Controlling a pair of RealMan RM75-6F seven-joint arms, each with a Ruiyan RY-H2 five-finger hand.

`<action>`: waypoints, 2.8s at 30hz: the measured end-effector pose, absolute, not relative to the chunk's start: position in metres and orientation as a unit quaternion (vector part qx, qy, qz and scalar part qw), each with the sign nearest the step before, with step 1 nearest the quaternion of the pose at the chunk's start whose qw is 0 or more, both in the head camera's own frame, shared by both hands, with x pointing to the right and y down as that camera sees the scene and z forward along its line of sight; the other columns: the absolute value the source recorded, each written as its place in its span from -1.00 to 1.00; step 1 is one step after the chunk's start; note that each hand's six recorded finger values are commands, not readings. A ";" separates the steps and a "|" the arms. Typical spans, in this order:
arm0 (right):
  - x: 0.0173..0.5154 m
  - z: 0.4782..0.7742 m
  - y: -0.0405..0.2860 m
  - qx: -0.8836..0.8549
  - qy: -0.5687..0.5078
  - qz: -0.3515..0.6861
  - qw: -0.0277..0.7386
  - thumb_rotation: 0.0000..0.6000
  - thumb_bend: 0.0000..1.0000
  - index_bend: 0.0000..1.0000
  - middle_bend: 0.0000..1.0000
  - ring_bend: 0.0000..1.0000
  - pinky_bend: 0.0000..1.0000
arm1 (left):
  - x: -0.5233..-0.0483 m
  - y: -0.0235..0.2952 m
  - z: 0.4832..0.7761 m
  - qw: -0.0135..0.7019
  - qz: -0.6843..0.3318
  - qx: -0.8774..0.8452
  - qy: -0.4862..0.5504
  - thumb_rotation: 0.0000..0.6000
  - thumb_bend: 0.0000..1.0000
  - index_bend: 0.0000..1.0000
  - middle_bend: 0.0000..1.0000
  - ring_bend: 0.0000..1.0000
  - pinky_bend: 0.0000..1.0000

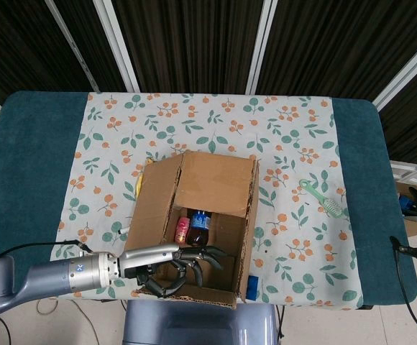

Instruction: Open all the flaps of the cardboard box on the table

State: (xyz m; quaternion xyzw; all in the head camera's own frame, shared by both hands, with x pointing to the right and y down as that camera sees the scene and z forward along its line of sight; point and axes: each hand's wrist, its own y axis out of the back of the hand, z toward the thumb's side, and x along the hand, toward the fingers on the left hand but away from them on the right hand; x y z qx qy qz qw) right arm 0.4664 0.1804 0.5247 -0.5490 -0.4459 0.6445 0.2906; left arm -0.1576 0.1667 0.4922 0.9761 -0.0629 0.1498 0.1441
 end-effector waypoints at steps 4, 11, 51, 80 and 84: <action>0.468 0.525 0.181 -0.548 -0.446 0.646 0.289 1.00 -0.46 -1.00 -1.00 -0.60 -0.43 | -0.164 0.174 0.497 0.150 0.157 0.975 -0.057 1.00 0.37 -0.69 -0.97 -0.34 0.26; 0.470 0.524 0.183 -0.544 -0.447 0.649 0.289 1.00 -0.46 -1.00 -1.00 -0.60 -0.43 | -0.175 0.183 0.503 0.151 0.164 0.974 -0.047 1.00 0.37 -0.69 -0.97 -0.34 0.26; 0.463 0.532 0.175 -0.557 -0.426 0.650 0.294 1.00 -0.49 -1.00 -1.00 -0.60 -0.43 | -0.214 0.141 0.540 -0.210 0.232 0.941 -0.130 1.00 0.33 -0.69 -0.88 -0.48 -0.04; 0.330 0.548 0.064 -0.666 -0.324 0.554 0.381 1.00 -0.79 -1.00 -1.00 -0.63 -0.50 | -0.431 0.180 0.561 -0.464 0.517 0.626 -0.353 1.00 0.02 -0.64 -0.81 -0.73 -0.66; 0.304 0.551 0.066 -0.679 -0.319 0.538 0.384 1.00 -0.79 -1.00 -1.00 -0.65 -0.51 | -0.441 0.192 0.567 -0.453 0.531 0.616 -0.365 1.00 0.02 -0.64 -0.81 -0.73 -0.68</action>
